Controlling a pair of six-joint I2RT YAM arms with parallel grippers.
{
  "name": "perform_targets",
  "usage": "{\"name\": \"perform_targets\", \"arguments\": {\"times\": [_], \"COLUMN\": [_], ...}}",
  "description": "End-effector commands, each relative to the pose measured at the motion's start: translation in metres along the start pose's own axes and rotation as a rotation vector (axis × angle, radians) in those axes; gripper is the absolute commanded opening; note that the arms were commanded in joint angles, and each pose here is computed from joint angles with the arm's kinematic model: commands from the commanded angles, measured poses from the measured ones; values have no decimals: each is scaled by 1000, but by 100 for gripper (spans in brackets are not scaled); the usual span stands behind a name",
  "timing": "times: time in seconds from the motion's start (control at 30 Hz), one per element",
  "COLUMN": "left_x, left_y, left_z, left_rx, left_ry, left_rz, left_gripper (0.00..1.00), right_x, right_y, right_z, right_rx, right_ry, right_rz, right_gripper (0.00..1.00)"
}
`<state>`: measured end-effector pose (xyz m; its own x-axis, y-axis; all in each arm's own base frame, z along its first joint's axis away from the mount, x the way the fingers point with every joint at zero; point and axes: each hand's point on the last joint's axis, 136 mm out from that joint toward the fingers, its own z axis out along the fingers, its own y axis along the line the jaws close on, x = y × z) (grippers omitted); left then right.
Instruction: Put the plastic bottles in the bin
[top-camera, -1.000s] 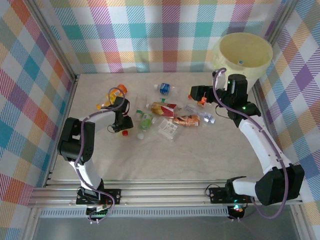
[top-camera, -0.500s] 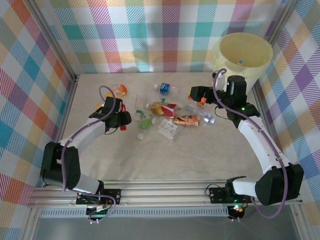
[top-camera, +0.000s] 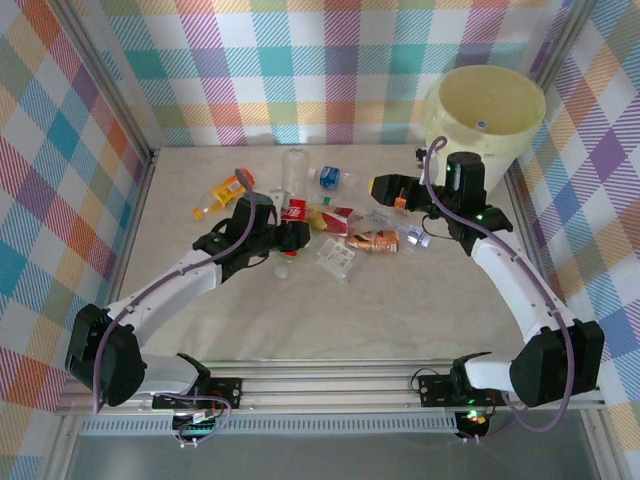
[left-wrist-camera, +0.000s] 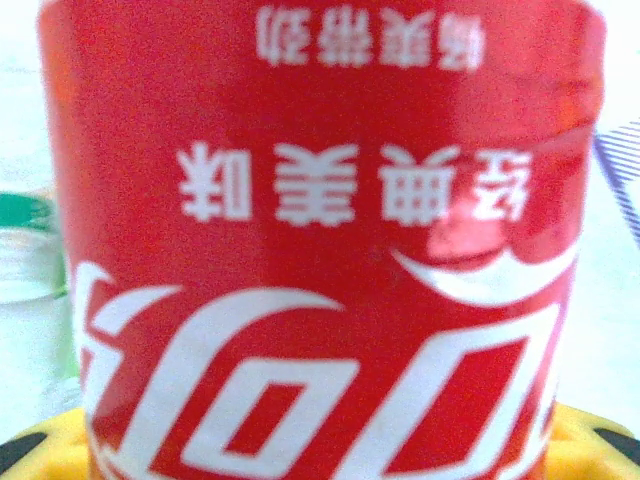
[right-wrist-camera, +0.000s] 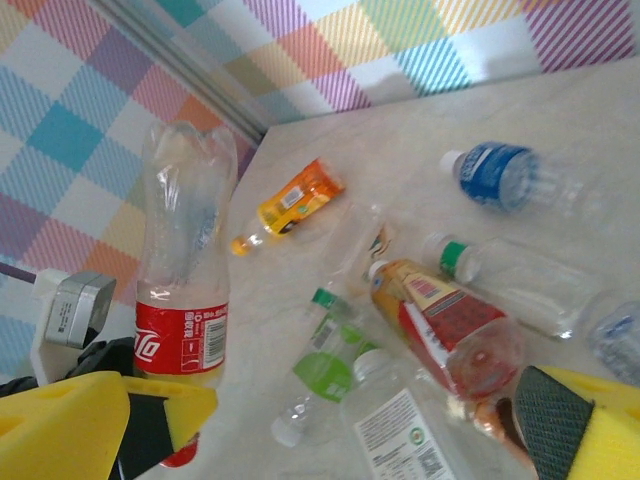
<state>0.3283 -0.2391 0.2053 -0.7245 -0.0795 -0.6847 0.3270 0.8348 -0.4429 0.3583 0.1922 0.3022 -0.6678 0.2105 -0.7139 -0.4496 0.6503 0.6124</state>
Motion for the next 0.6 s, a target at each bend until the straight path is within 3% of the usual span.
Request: {"name": "perform_targets", "arguments": {"times": [0.0,0.3,0.57], "left_x": [-32,-36,-25], "left_y": [-50,-130,-162], "left_z": [-11,-19,-29], "left_rx": [162,543,685], "left_ry": [-99,-70,-30], "left_rz": [65,82,137], "left_gripper": [37,37,37], "right_x": [2,0,-16], "right_y": [27,70,77], "right_z": [1,-1,9], "right_rx": [-120,-311,-348], "right_ry": [41,107,91], "right_rz": [39,49,68], "right_gripper": [100,100,100]}}
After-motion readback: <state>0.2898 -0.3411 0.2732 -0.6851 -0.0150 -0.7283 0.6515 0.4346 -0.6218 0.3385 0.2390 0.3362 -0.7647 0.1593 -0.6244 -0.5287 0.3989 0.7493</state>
